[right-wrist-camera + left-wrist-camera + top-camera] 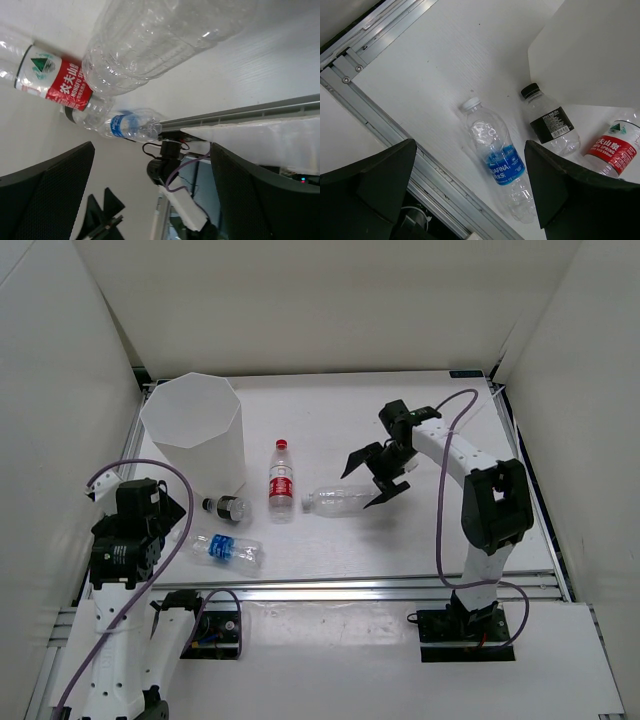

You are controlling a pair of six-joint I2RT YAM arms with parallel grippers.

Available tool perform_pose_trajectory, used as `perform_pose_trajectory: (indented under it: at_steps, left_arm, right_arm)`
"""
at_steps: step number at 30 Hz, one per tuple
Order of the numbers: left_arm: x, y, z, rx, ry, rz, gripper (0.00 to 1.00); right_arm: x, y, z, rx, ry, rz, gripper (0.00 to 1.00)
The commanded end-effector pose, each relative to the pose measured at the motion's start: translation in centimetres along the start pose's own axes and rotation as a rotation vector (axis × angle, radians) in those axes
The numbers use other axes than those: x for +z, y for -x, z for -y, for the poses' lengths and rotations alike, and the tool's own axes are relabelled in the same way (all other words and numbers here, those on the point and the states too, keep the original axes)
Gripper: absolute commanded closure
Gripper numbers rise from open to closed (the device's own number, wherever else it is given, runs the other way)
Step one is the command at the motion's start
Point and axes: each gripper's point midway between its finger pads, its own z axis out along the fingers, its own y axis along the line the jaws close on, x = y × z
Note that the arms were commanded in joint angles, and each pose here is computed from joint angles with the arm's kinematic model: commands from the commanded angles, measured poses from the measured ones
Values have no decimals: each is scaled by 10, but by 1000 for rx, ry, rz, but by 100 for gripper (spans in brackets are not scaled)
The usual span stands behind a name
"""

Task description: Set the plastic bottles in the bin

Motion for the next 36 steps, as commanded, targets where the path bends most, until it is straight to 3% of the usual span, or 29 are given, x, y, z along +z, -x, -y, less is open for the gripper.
perform_pose_trajectory:
  at_steps: [1, 16, 17, 18, 21, 25, 29, 33, 36]
  left_arm:
    - [-5, 2, -4, -15, 2, 17, 0]
    - [-6, -2, -6, 3, 5, -1, 0]
    - [-8, -3, -8, 3, 5, -1, 0]
    - [-8, -3, -8, 3, 5, -1, 0]
    - [-8, -3, -8, 3, 5, -1, 0]
    - [-6, -6, -9, -3, 10, -7, 0]
    - [-6, -3, -8, -23, 17, -2, 0]
    - [-8, 3, -3, -52, 6, 12, 0]
    - [-13, 10, -1, -63, -17, 40, 0]
  right_arm:
    - [4, 2, 2, 123, -32, -12, 0]
    - [72, 65, -14, 184, -167, 87, 1]
    - [74, 68, -14, 170, -171, 94, 6]
    - [78, 70, -15, 158, -176, 92, 19]
    - [80, 74, -11, 166, -192, 88, 28]
    - [72, 86, -14, 123, -174, 117, 51]
    - [41, 90, -52, 7, -50, 165, 62]
    - [-6, 63, -139, -322, 312, 107, 74]
    - [-62, 20, -200, -581, 562, 130, 76]
